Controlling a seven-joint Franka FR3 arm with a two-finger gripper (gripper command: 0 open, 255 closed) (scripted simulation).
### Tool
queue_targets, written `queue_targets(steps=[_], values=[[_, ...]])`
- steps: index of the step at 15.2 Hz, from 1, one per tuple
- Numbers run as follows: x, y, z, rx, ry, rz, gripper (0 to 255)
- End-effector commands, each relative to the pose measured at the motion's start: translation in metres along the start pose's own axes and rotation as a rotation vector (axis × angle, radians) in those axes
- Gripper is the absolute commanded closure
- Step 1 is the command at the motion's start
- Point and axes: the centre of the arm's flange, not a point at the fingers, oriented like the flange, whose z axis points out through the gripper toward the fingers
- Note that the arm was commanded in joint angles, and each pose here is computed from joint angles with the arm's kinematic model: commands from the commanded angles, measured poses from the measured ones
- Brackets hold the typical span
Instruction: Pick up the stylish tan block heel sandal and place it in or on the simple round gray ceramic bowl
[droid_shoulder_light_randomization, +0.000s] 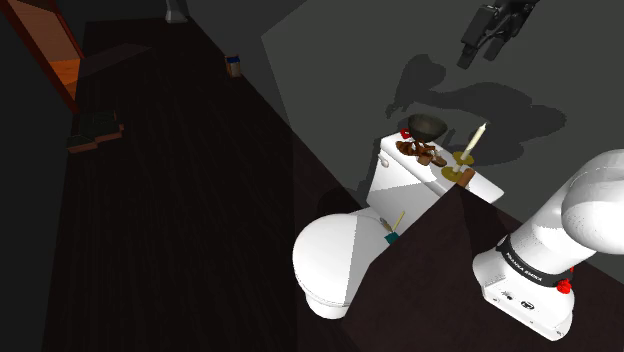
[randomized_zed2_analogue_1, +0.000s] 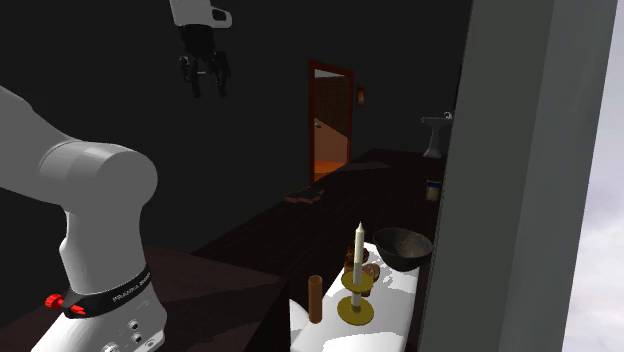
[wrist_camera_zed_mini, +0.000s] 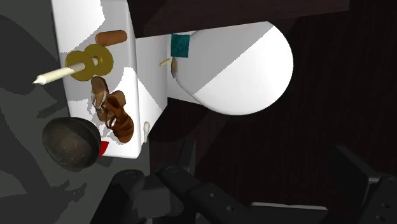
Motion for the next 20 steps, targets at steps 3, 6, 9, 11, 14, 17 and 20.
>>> queue_targets(steps=[3,6,9,11,14,17,20], values=[[0.007,0.014,0.021,-0.002,0.005,0.002,0],[0.017,0.035,0.052,-0.005,0.012,0.006,0],[0.027,0.056,0.084,-0.008,0.019,0.009,0],[0.034,0.070,0.105,-0.010,0.023,0.011,0],[0.044,0.091,0.136,-0.013,0.030,0.015,0],[0.055,0.112,0.167,-0.016,0.037,0.018,0],[0.066,0.134,0.197,-0.019,0.044,0.022,0]])
